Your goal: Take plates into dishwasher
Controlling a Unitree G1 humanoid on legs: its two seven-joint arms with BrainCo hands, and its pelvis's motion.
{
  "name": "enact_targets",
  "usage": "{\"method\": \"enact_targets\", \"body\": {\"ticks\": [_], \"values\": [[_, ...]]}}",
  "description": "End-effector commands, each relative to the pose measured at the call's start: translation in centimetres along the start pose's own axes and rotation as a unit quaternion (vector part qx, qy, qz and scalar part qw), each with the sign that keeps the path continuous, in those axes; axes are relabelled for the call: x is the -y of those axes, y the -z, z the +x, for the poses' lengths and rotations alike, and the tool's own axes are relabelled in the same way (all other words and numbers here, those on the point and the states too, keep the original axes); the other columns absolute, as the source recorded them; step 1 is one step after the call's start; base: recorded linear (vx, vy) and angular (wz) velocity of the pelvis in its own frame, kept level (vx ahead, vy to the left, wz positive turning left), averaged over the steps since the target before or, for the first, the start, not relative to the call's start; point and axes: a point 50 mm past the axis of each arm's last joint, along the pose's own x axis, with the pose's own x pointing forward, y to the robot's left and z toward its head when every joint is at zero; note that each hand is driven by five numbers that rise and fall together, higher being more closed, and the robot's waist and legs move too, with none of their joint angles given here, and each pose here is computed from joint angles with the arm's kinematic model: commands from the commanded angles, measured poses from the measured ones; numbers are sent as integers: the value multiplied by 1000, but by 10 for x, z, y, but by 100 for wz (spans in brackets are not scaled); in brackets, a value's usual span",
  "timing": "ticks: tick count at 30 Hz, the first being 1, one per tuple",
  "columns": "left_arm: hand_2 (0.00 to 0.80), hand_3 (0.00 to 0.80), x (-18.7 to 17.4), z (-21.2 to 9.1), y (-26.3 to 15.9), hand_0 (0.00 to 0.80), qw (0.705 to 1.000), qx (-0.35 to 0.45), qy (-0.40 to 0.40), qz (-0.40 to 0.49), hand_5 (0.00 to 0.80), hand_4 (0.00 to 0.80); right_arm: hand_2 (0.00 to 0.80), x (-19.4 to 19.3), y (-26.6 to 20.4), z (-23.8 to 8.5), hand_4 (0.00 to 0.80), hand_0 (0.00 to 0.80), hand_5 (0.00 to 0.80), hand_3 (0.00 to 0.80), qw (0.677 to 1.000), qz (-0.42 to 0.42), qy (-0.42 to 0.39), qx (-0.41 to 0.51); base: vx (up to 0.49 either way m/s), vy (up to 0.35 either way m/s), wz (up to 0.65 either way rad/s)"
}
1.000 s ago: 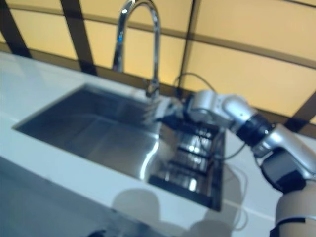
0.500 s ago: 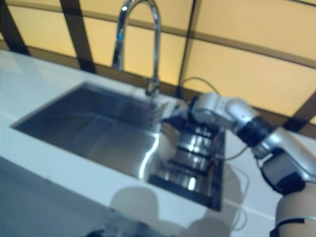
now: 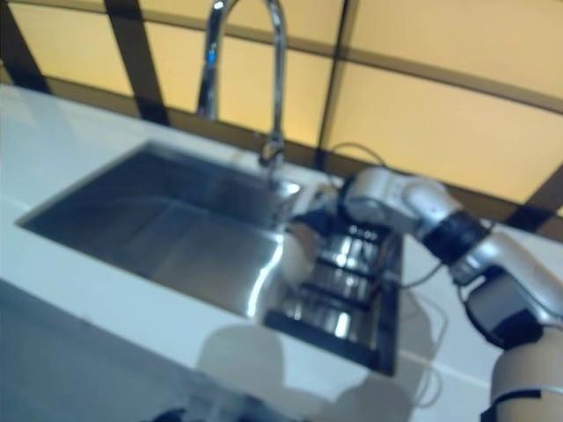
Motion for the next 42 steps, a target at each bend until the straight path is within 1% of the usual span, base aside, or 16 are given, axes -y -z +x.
{"method": "enact_targets", "body": {"ticks": [1, 8, 15, 22, 35, 42], "values": [[0, 0, -14, 3, -13, 0, 999, 6, -12, 32, 0, 0, 0, -5, 6, -6, 0, 0, 0, 0, 1000, 6, -18, -5, 0, 0, 0], [0, 0, -11, 3, -11, 0, 999, 4, -12, 34, 0, 0, 0, -1, 6, -5, 0, 0, 0, 0, 1000, -12, -5, -11, 0, 0, 0], [0, 0, -8, 4, -12, 0, 999, 4, -9, 34, 0, 0, 0, 11, 5, -6, 0, 0, 0, 0, 998, -47, 43, -23, 0, 0, 0], [0, 0, -6, 4, -12, 0, 999, 2, -7, 33, 0, 0, 0, 16, -1, -3, 0, 0, 0, 0, 997, -55, 52, -20, 0, 0, 0], [0, 0, -7, 4, -14, 0, 999, 3, -9, 35, 0, 0, 0, 14, -3, -1, 0, 0, 0, 0, 998, -49, 39, -18, 0, 0, 0], [0, 0, -7, 5, -16, 0, 999, 4, -7, 36, 0, 0, 0, 7, -5, 4, 0, 0, 0, 0, 999, -31, 12, -11, 0, 0, 0]]}}
